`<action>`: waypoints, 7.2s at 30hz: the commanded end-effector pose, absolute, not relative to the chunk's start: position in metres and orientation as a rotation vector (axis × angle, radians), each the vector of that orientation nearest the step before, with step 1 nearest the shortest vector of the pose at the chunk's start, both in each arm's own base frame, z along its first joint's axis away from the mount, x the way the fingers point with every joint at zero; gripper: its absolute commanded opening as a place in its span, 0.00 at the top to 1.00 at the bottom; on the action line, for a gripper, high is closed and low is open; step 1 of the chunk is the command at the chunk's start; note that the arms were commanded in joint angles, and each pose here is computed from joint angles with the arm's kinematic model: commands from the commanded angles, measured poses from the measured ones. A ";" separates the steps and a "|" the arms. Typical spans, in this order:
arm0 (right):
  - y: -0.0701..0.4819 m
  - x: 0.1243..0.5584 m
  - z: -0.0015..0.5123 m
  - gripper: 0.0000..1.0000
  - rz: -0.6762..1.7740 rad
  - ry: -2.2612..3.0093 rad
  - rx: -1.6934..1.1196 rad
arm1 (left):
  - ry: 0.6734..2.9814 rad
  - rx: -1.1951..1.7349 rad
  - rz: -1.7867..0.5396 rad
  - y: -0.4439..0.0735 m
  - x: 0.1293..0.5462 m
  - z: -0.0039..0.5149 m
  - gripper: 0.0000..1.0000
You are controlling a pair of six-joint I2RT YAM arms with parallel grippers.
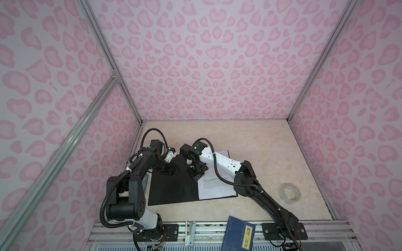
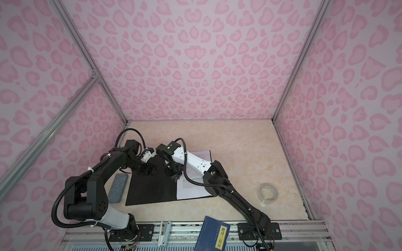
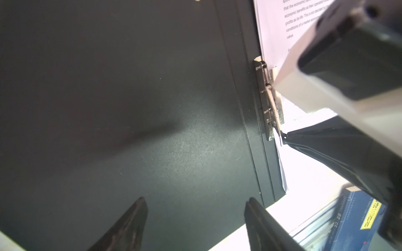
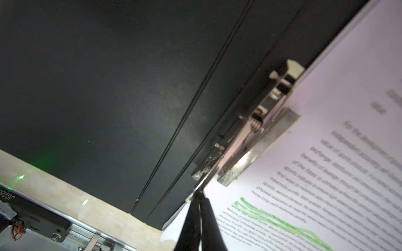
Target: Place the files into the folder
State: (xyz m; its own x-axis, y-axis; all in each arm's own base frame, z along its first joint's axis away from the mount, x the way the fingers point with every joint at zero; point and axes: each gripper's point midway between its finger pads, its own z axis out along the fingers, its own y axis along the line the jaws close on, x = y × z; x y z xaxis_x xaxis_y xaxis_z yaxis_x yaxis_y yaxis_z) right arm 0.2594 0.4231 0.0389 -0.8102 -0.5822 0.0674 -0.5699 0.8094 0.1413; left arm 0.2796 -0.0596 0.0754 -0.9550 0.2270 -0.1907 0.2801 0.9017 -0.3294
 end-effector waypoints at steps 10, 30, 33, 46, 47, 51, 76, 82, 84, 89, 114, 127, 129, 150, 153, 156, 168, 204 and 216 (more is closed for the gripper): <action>0.407 0.266 0.021 0.92 -0.024 -2.885 0.940 | 2.908 0.384 -0.563 -0.061 0.278 0.081 0.25; 0.405 0.270 0.013 0.93 -0.005 -2.882 0.938 | 2.910 0.372 -0.565 -0.057 0.275 0.080 0.25; 0.406 0.269 0.011 0.93 -0.010 -2.879 0.937 | 2.911 0.371 -0.565 -0.057 0.275 0.080 0.25; 0.405 0.268 0.004 0.93 0.002 -2.873 0.920 | 2.906 0.359 -0.576 -0.057 0.274 0.079 0.25; 0.405 0.268 0.004 0.93 0.004 -2.874 0.918 | 2.905 0.360 -0.573 -0.057 0.274 0.079 0.25; 0.408 0.269 0.005 0.93 -0.017 -2.881 0.910 | 2.906 0.353 -0.571 -0.057 0.273 0.077 0.25; 0.420 0.297 0.093 0.77 -0.239 -3.067 0.879 | 2.883 0.222 -0.390 -0.031 0.313 0.110 0.18; 0.416 0.325 0.159 0.76 -0.376 -3.293 0.808 | 2.966 0.257 -0.743 -0.062 0.298 0.114 0.23; 0.411 0.328 0.170 0.77 -0.437 -3.343 0.765 | 2.990 0.273 -0.821 -0.072 0.294 0.112 0.24; 0.379 0.327 0.173 0.78 -0.607 -3.380 0.596 | 2.956 0.365 -1.087 -0.112 0.281 0.109 0.25; 0.237 0.309 0.156 0.82 -0.568 -3.423 0.088 | 3.104 0.428 -1.043 -0.189 0.271 0.036 0.26; 0.231 0.309 0.147 0.83 -0.534 -3.410 0.073 | 3.088 0.407 -1.125 -0.213 0.288 0.037 0.27; 0.229 0.309 0.145 0.83 -0.526 -3.409 0.067 | 3.082 0.402 -1.147 -0.219 0.293 0.038 0.27; 0.197 0.311 0.143 0.83 -0.477 -3.423 -0.045 | 3.029 0.319 -1.080 -0.240 0.348 0.064 0.27; 0.195 0.311 0.146 0.83 -0.478 -3.434 -0.052 | 3.031 0.320 -1.100 -0.238 0.336 0.075 0.27; 0.192 0.308 0.143 0.83 -0.477 -3.433 -0.063 | 3.075 0.310 -1.108 -0.238 0.325 0.069 0.27; 0.182 0.300 0.139 0.82 -0.485 -3.436 -0.118 | 3.151 0.339 -1.175 -0.258 0.298 0.049 0.27; 0.116 0.339 0.095 0.68 -0.570 -3.352 -0.343 | 3.121 0.324 -0.915 -0.195 0.336 0.087 0.24; 0.093 0.345 0.051 0.65 -0.603 -3.235 -0.403 | 3.227 -0.045 -0.444 -0.060 0.344 0.062 0.19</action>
State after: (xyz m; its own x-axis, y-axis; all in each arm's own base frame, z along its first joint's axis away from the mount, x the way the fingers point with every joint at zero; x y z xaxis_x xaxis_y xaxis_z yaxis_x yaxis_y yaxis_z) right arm 0.3422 0.0936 0.0564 -0.9510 0.2820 -0.1268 0.2208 0.9065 0.3599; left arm 0.3508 -0.0785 0.0676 -0.9955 -0.0209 0.0929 -0.0529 0.9324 -0.3575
